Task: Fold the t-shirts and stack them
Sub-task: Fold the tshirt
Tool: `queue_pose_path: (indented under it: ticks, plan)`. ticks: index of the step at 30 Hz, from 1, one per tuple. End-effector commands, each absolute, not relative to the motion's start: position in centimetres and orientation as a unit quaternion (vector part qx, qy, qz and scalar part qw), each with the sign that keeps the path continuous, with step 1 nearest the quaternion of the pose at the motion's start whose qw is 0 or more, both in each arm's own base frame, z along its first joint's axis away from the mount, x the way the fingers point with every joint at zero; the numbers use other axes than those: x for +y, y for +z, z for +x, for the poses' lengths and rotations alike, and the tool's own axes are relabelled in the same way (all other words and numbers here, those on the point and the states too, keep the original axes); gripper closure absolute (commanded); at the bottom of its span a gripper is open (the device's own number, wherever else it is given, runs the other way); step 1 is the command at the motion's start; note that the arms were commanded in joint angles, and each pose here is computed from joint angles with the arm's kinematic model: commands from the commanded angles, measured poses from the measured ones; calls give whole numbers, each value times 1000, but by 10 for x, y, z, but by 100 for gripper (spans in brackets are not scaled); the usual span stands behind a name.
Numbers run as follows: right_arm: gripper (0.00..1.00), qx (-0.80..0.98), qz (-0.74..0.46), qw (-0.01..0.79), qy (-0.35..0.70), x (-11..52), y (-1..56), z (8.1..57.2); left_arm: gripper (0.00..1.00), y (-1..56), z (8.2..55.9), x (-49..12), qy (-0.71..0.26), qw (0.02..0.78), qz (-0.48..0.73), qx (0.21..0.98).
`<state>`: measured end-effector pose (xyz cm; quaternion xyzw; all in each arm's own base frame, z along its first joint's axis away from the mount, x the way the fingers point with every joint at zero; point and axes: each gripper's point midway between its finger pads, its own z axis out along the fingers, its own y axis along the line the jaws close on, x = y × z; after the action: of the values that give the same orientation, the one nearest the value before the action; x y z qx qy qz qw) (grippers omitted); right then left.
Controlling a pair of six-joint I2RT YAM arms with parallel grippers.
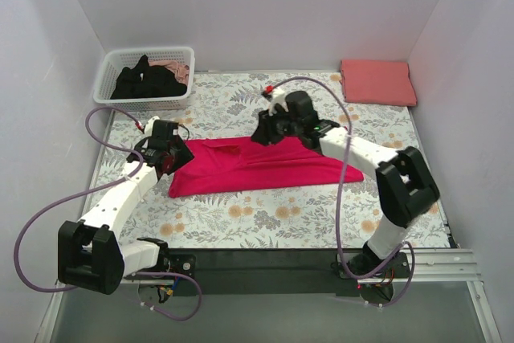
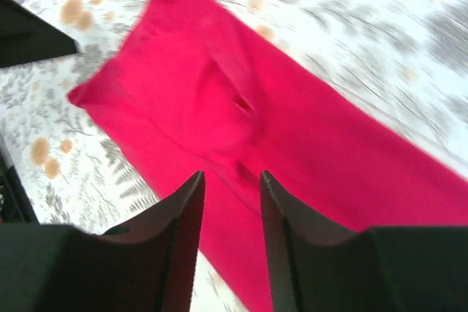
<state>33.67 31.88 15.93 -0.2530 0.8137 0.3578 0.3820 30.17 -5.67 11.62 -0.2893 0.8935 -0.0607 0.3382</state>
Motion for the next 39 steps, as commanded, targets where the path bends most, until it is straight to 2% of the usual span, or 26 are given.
queue_pose_path:
  ticks: [1,4,8,15,30,39]
  plan:
    - [58,768,-338,375,393,389,161,328,55,107,298,-58,-65,338,-275,898]
    - [61,754,-361,373,402,426,160,330,56,101,296,-55,-63,346,-273,895]
    - [62,756,-381,345,405,461,123,333,56,94,294,-57,-72,351,-271,894]
    - [62,769,-378,335,392,485,84,350,56,99,293,-51,-59,358,-259,895]
    - [62,814,-304,349,351,434,52,413,57,93,288,-54,-65,347,-260,899]
    - [61,814,-277,376,346,395,90,424,54,86,287,-56,-63,335,-258,904]
